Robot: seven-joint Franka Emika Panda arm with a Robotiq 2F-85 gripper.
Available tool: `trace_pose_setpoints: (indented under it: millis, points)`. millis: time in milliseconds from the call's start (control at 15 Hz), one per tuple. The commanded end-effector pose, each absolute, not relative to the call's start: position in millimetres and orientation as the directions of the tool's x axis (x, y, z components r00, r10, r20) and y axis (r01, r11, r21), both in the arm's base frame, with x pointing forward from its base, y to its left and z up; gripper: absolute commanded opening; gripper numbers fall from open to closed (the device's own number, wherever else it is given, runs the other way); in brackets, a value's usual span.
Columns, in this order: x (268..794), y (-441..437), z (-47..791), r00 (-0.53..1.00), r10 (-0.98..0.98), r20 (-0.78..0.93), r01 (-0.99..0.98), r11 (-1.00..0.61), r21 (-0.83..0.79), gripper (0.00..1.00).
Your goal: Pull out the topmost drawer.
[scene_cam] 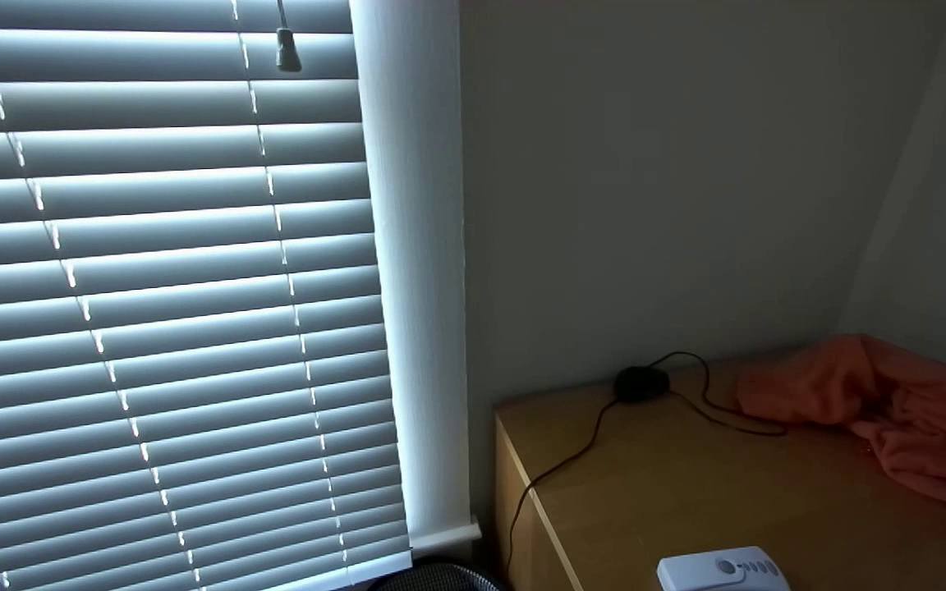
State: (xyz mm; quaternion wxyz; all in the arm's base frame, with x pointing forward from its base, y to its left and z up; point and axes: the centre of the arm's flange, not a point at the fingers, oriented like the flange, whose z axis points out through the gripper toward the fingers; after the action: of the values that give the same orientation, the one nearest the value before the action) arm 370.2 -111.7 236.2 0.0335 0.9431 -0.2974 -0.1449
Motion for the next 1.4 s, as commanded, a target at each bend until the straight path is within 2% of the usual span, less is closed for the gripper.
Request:
trace_pose_setpoints:
  millis: [0, 333, 600, 933, 1333]
  points:
    - [370.3, -111.7, 236.3, 0.781, -0.571, -0.253, -0.552, -0.821, 0.149, 1.00]
    - [362.5, -118.8, 203.3, 0.765, -0.595, -0.246, -0.579, -0.803, 0.142, 1.00]
    - [351.6, -129.9, 177.8, 0.741, -0.649, -0.172, -0.648, -0.759, 0.068, 1.00]
    - [321.4, -151.6, 150.5, 0.680, -0.697, -0.227, -0.713, -0.701, 0.018, 1.00]
    - [312.1, -172.9, 136.0, 0.592, -0.787, -0.175, -0.805, -0.588, -0.080, 1.00]
